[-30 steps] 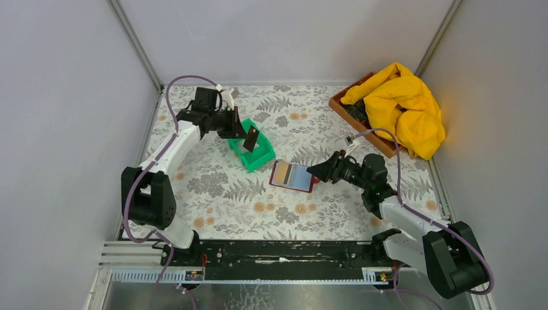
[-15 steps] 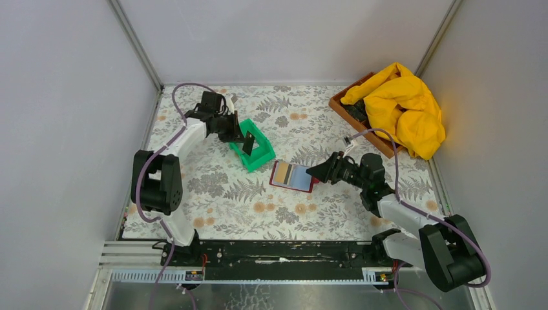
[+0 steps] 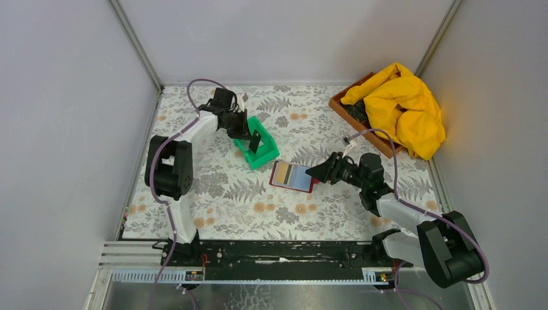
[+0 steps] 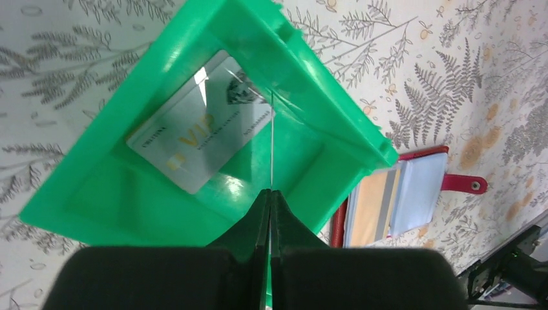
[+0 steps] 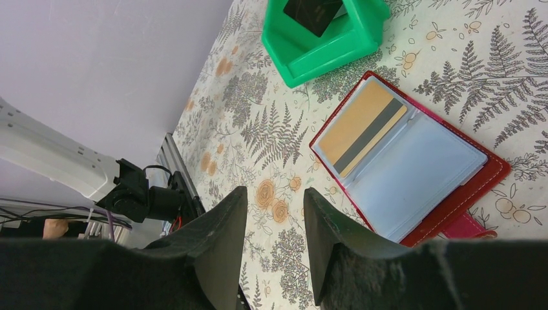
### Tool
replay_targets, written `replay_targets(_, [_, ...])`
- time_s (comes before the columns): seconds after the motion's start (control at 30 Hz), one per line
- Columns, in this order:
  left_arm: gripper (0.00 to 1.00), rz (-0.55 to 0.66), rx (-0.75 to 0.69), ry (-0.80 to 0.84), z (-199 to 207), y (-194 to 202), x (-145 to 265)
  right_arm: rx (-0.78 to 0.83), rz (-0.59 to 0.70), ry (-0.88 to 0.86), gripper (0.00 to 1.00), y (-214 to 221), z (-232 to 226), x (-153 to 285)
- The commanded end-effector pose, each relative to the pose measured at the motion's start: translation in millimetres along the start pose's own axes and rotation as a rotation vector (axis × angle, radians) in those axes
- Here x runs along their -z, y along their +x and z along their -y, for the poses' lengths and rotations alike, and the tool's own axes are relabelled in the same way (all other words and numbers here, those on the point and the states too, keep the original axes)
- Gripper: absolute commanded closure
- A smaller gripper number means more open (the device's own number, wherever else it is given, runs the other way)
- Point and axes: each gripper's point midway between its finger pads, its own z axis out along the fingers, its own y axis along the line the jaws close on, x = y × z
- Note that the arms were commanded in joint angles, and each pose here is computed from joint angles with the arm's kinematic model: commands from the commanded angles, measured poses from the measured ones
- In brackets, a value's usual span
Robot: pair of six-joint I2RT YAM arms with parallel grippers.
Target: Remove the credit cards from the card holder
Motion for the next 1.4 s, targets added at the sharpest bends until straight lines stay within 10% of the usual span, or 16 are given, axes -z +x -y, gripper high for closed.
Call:
replay_targets(0.0, [1.0, -0.064, -0.086, -0.038, -6.9, -6.0, -3.5, 0.038, 0.025, -0.043, 0.56, -10.1, -11.6, -1.7])
replay_targets(0.1, [1.0, -0.067, -0.075, -0.131, -24.6, -8.2, -7.1, 0.039, 0.025, -0.034, 0.55, -10.2, -9.8, -1.8])
replay_targets(0.27, [0.53, -0.017, -0.048, -0.216, -35.1, -14.4, 0.5, 0.035, 0.017, -0.035, 0.55, -8.3, -8.6, -2.9])
replay_targets(0.37, [0.44, 0.048, -0.049, -0.207, -27.1, -24.1, 9.3, 0.029, 0.013, -0.041, 0.55, -7.5, -8.6, -4.0])
replay_targets(0.73, [0.55, 0.193, -0.107, -0.142, 23.7, -44.0, 33.9, 0.023, 0.009, -0.039, 0.55, -6.3, -6.7, -5.1])
replay_targets(0.87, [0.99, 0.205, -0.104, -0.068, 49.9, -37.7, 29.8, 0.02, 0.005, -0.037, 0.55, -5.7, -5.4, -5.8])
replay_targets(1.13, [0.97, 0.405, -0.295, -0.011, 135.8, 7.9, 12.2, 0.013, -0.035, 0.247, 0.48, 2.7, 48.9, -2.8])
replay_targets(1.23, [0.84, 0.511, -0.389, -0.103, 154.8, 35.5, 10.4, 0.032, -0.046, 0.341, 0.45, 5.1, 67.5, 0.9])
replay_targets(1.3, [0.43, 0.526, -0.347, -0.057, 158.1, 48.0, 2.8, 0.029, -0.054, 0.375, 0.51, 7.8, 76.3, 0.8])
replay_targets(1.37, [0.26, 0.488, -0.319, 0.004, 157.8, 65.5, -13.0, 0.019, -0.071, 0.387, 0.65, 13.1, 82.0, -0.9])
